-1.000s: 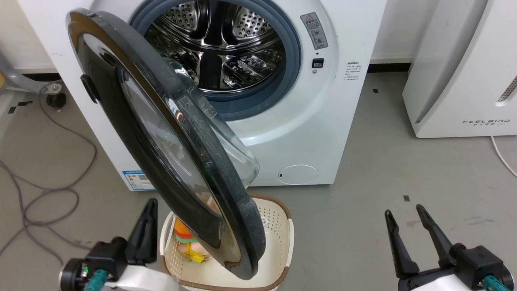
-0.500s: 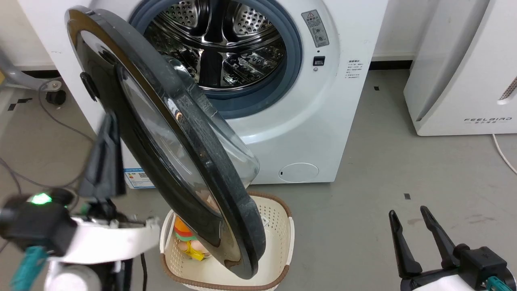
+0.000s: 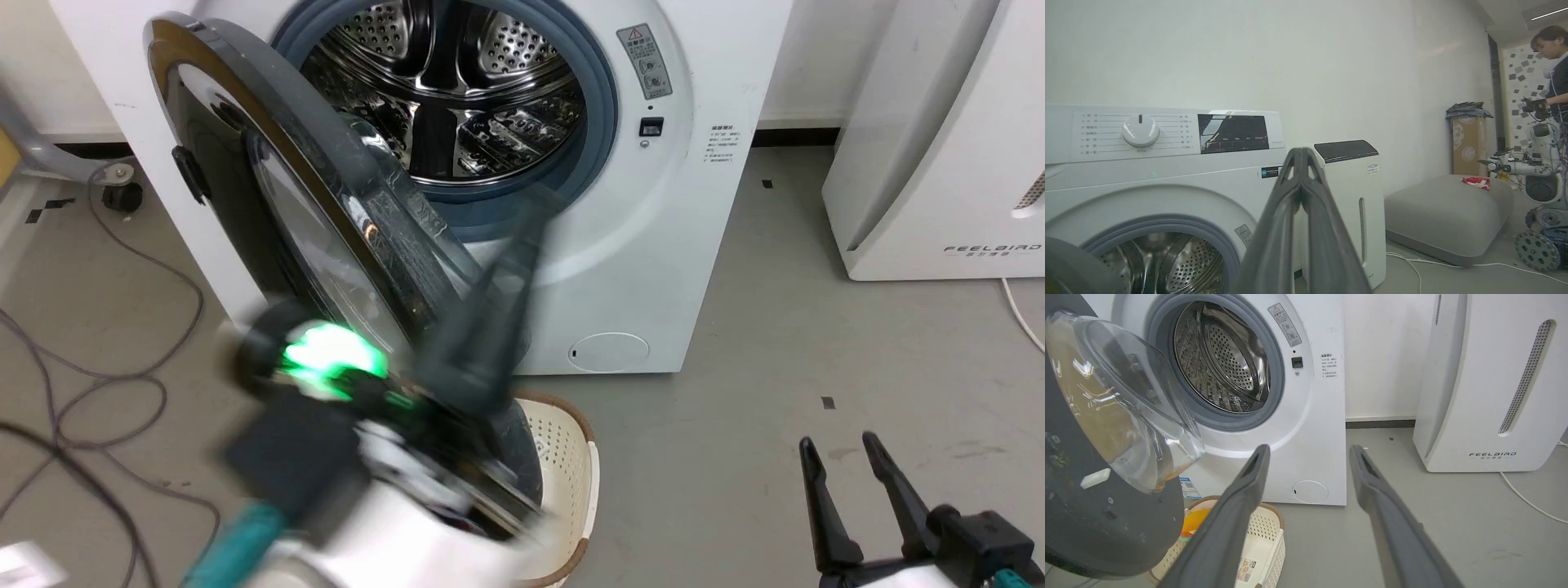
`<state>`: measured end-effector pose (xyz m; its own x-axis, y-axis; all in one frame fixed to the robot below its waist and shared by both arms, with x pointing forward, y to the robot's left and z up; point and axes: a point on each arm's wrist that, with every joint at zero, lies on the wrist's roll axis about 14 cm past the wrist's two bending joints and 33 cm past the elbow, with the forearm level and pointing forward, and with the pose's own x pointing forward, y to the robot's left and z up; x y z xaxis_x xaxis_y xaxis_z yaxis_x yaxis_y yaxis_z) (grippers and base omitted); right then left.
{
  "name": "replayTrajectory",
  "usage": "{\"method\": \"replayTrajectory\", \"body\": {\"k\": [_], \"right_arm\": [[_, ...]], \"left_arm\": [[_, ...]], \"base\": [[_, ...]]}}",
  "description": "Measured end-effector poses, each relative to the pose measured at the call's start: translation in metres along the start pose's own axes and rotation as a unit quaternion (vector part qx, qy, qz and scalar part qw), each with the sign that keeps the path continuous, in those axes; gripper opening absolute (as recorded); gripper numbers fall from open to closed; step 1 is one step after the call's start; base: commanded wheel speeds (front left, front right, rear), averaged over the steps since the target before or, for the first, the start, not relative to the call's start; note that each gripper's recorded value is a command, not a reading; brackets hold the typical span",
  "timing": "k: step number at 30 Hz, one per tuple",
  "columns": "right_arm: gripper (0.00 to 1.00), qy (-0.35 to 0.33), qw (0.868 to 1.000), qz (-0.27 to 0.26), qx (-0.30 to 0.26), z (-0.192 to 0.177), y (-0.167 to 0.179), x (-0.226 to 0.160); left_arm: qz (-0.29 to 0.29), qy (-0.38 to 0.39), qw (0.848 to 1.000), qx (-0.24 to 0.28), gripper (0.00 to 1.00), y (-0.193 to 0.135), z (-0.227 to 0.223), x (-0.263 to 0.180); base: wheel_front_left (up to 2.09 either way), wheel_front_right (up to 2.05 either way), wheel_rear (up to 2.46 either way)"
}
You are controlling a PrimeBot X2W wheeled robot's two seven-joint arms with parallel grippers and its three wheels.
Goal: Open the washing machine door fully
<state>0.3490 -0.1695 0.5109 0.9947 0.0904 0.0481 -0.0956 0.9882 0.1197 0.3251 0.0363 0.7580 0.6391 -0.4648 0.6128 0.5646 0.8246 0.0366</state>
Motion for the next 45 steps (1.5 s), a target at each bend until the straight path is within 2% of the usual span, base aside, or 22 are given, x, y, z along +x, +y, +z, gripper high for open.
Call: {"method": "replayTrajectory", "body": {"k": [4,8,12,15,19,23,30,38,45], "right_arm": [[1.0,0.007,1.0,-0.001,0.001,-0.004,0.0,-0.004],[1.0,0.011,1.0,0.0,0.001,-0.007,0.0,-0.006],[1.0,0.011,1.0,-0.001,0.001,-0.006,0.0,-0.007],[1.0,0.012,1.0,-0.001,0.001,-0.007,0.0,-0.008],[1.0,0.013,1.0,-0.002,0.002,-0.008,0.0,-0.007],[1.0,0.016,1.0,-0.002,0.003,-0.009,-0.001,-0.007],[1.0,0.02,1.0,0.0,0.006,-0.012,0.001,-0.006],[1.0,0.026,1.0,0.004,0.008,-0.016,0.004,-0.005],[1.0,0.038,0.999,0.014,0.014,-0.024,0.01,-0.001]], "left_arm": [[-0.055,0.078,0.994,-0.059,0.0,-0.042,-0.033,-0.01],[-0.092,0.189,0.972,-0.106,0.0,-0.077,-0.082,-0.037],[-0.095,0.289,0.944,-0.125,0.0,-0.089,-0.128,-0.075],[-0.07,0.334,0.931,-0.127,0.0,-0.083,-0.153,-0.094],[-0.028,0.351,0.929,-0.115,0.0,-0.064,-0.173,-0.102],[0.01,0.345,0.933,-0.1,0.0,-0.043,-0.187,-0.098],[0.04,0.33,0.939,-0.089,0.0,-0.025,-0.2,-0.089],[0.065,0.336,0.935,-0.091,0.0,-0.018,-0.209,-0.098],[0.112,0.35,0.927,-0.076,0.0,-0.006,-0.197,-0.136]], "base": [[0.0,0.0,0.0],[0.0,0.0,0.0],[0.0,0.0,0.0],[0.0,0.0,0.0],[0.0,0.0,0.0],[0.0,0.0,0.0],[0.0,0.0,0.0],[0.0,0.0,0.0],[0.0,0.0,0.0]]}}
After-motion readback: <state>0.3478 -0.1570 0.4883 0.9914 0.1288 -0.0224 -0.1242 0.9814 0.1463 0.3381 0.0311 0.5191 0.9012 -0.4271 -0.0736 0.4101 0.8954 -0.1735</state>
